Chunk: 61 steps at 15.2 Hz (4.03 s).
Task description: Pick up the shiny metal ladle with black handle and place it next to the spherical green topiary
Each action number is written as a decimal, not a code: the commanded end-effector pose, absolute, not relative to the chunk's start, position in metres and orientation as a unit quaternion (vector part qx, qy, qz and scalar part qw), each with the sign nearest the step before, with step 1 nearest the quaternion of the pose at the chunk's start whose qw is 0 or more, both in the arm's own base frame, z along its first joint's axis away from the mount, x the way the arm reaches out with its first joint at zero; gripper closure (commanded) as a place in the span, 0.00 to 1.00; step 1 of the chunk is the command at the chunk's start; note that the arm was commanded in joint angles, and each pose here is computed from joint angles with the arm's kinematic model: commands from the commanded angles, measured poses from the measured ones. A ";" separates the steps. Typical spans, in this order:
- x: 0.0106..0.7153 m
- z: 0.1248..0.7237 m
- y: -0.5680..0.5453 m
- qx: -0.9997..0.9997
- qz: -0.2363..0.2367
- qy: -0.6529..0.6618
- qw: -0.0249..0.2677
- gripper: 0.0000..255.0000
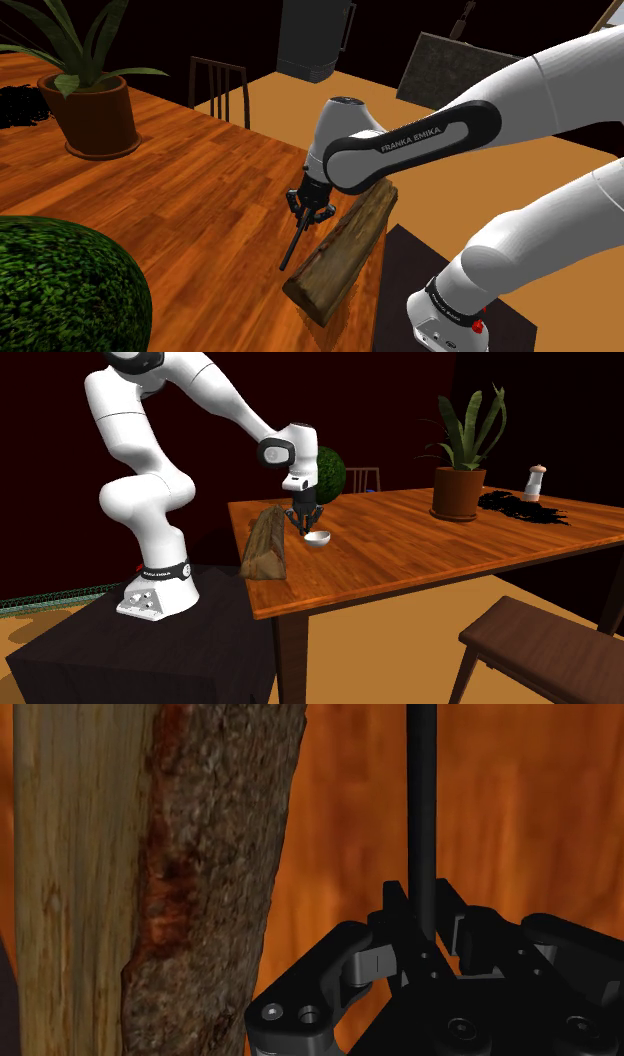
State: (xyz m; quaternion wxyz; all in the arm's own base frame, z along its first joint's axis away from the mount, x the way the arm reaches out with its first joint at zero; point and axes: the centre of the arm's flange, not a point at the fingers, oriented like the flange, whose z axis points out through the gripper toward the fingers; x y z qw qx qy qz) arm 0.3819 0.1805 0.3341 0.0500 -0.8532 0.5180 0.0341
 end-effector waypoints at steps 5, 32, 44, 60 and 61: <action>0.382 0.334 0.180 -0.853 0.035 0.518 0.050 1.00; 0.382 0.476 0.180 -0.853 0.035 0.518 0.050 1.00; 0.382 0.540 0.180 -0.853 0.035 0.518 0.050 1.00; 0.382 0.624 0.180 -0.853 0.035 0.518 0.050 1.00; 0.382 0.629 0.180 -0.853 0.035 0.518 0.050 1.00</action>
